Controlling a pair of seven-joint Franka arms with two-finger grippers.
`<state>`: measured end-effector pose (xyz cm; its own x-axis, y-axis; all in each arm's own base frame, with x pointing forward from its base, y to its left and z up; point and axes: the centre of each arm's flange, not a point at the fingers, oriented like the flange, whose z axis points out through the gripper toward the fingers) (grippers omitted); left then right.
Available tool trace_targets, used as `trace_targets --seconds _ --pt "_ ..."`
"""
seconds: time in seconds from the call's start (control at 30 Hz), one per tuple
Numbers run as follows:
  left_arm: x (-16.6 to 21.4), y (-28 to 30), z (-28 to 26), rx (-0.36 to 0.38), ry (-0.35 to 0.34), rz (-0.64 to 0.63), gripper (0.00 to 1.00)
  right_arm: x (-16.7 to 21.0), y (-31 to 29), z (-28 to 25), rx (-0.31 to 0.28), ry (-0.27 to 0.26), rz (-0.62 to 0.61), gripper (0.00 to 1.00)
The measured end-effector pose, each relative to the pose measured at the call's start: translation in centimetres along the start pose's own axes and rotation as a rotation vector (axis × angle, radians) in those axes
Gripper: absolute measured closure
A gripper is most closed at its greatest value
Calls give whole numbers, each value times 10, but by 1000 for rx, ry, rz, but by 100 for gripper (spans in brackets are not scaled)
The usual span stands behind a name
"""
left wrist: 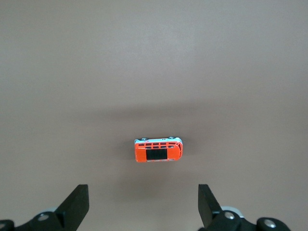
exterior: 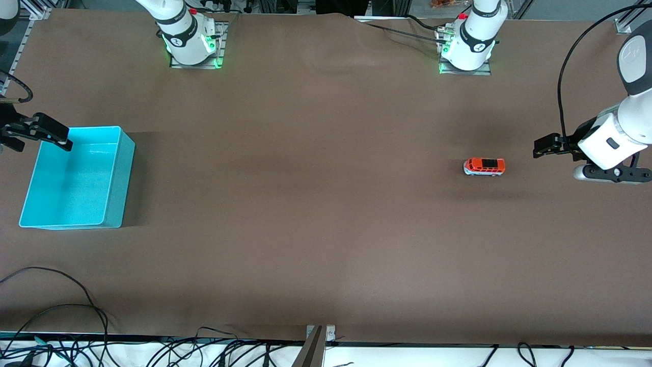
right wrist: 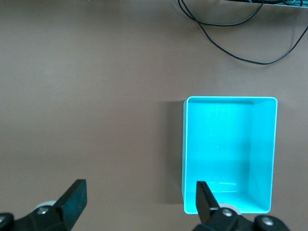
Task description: Wind up bus and store in blue box
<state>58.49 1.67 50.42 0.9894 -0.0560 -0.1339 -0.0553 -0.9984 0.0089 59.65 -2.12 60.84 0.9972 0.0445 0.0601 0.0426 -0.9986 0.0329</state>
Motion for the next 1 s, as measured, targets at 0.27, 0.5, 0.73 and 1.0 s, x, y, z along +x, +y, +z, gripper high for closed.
trace_targets --seconds 0.27,0.5,0.73,1.0 --pt "0 0 1 0 -1 0 0 0 -1 0 0 0 -1 0" --pt "0 1 1 0 -2 -1 0 0 -1 0 0 0 -1 0" --pt "1 0 3 0 -5 -4 0 0 -1 0 0 0 -1 0" --pt "1 0 3 0 -6 -4 0 0 0 0 0 0 -1 0"
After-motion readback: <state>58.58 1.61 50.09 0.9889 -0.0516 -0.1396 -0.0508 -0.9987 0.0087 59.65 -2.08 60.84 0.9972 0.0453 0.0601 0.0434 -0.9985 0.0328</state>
